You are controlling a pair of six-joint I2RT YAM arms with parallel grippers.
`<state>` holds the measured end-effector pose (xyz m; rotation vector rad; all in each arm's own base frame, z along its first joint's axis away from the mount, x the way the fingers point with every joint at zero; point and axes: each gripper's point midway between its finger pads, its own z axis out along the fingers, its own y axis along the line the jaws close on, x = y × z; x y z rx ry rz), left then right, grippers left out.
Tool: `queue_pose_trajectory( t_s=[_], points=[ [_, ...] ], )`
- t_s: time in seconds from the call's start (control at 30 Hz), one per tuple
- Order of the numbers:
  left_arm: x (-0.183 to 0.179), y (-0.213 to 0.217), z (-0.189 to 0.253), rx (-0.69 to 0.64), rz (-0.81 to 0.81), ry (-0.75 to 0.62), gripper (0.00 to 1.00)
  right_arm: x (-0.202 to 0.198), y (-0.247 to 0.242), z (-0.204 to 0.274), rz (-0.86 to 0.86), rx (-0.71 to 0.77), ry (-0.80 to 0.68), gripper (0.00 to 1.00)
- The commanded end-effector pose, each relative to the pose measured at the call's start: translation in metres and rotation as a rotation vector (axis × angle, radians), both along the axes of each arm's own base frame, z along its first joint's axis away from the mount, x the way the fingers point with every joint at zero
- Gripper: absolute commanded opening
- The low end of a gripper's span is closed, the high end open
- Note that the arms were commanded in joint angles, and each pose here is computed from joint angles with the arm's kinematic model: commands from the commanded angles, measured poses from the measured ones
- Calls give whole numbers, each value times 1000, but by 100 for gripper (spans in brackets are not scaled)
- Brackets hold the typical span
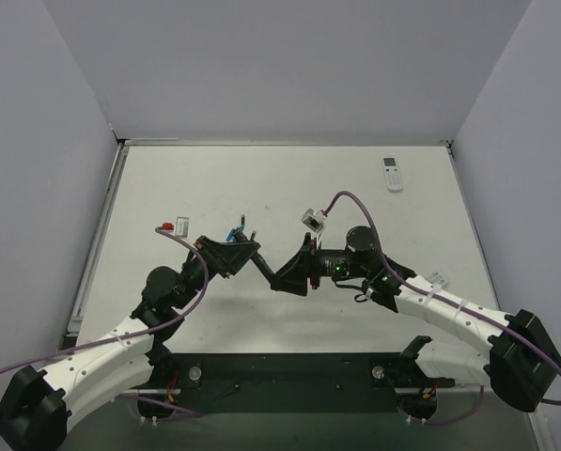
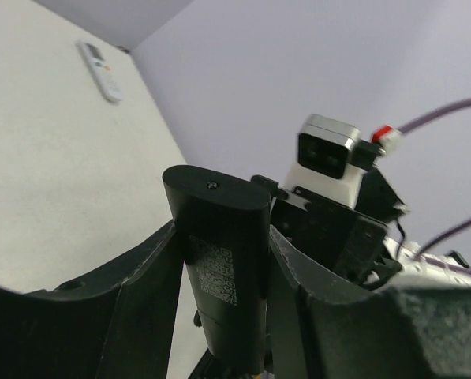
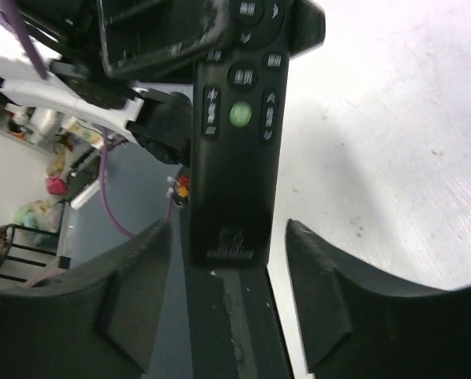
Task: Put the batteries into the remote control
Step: Adjust the remote control.
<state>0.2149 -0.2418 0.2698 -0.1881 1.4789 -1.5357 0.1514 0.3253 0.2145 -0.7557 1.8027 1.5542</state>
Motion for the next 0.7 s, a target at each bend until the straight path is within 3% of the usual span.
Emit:
queue_pose_trajectory(
  t_s=[0.0,0.07,0.17,0.3,0.67],
  points=[
    [25,22,-18,111,200,153,0,5,-8,5,-48,-61,-173,63],
    [29,28,-26,136,247,207,0,8,-15,-4,-111,-142,-208,76],
    [30,31,-39,205,288,293,0,16,-22,-9,-197,-236,-332,82],
    [30,32,-53,288,318,367,0,21,-25,-12,-266,-321,-452,82],
    [30,22,-53,302,329,387,0,27,-1,-22,-314,-489,-666,77]
  ],
)
